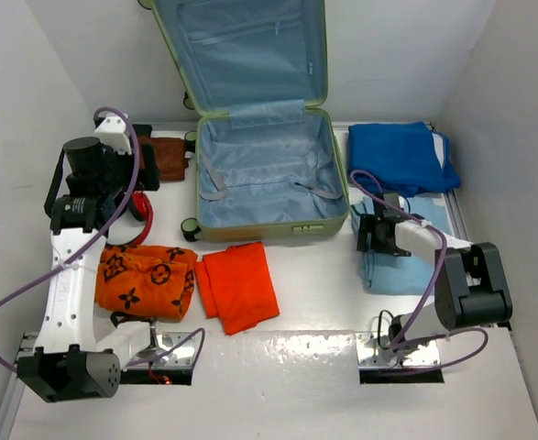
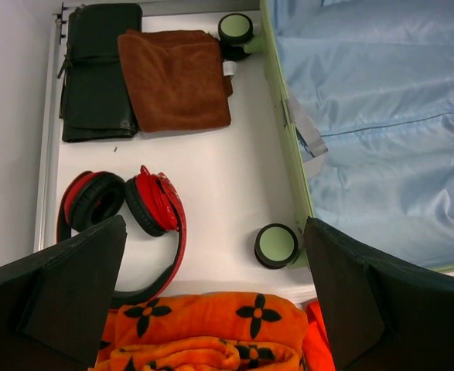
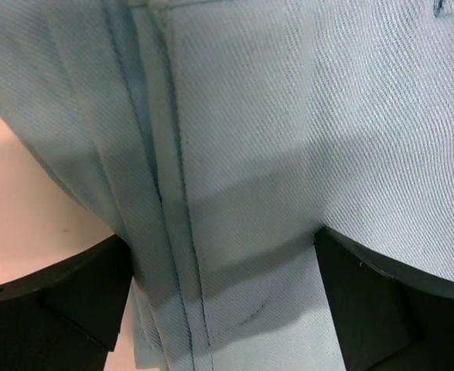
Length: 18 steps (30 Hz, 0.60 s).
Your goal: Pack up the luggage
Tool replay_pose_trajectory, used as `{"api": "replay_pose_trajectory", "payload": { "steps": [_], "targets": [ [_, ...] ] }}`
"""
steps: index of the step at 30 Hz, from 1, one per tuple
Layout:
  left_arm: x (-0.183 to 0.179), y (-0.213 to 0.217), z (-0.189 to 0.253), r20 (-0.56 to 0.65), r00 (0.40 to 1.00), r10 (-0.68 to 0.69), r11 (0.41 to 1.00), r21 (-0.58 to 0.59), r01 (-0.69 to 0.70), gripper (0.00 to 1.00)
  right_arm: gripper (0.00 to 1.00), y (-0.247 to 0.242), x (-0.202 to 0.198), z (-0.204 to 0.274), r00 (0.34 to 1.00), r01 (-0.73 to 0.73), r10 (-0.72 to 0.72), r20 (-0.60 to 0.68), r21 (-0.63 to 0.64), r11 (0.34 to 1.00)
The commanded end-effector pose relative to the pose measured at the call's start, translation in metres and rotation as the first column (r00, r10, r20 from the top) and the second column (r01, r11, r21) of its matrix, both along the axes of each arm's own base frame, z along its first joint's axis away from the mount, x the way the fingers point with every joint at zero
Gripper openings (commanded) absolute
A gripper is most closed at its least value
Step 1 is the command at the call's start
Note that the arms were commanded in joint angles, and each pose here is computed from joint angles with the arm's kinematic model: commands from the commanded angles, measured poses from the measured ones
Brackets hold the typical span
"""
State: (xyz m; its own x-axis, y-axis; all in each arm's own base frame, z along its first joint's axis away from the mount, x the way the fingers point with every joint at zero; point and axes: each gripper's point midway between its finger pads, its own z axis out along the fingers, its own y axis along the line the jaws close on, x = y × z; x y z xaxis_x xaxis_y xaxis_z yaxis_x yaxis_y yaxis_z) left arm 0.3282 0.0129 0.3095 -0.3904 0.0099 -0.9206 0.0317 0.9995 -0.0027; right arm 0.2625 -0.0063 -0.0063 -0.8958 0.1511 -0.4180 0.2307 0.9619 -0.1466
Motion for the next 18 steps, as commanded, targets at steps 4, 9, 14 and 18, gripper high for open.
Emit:
{"api": "replay_pose_trajectory", "payload": {
  "steps": [4,9,14,18],
  "targets": [
    [0.009,-0.004,0.018,0.044,0.999,-0.019,1.0,0.007,0.019,1.0,0.94,-0.046,-0.046,-0.012,0.984,-0.091,0.063,-0.166,-0.172,0.981],
    [0.009,-0.004,0.018,0.044,0.999,-0.019,1.0,0.007,0.019,1.0,0.99,-0.051,-0.037,-0.004,0.989,-0.1,0.087,-0.123,-0.103,0.99],
    [0.011,-0.009,0.015,0.034,0.998,-0.046,0.999,-0.005,0.046,1.0,1.0,-0.018,-0.016,0.019,0.992,-0.111,0.113,-0.049,0.051,0.993],
    [0.013,-0.008,0.012,0.025,0.999,-0.046,0.999,-0.006,0.046,1.0,1.0,0.008,-0.003,0.025,0.987,-0.156,0.16,-0.03,0.093,0.983]
  ]
}}
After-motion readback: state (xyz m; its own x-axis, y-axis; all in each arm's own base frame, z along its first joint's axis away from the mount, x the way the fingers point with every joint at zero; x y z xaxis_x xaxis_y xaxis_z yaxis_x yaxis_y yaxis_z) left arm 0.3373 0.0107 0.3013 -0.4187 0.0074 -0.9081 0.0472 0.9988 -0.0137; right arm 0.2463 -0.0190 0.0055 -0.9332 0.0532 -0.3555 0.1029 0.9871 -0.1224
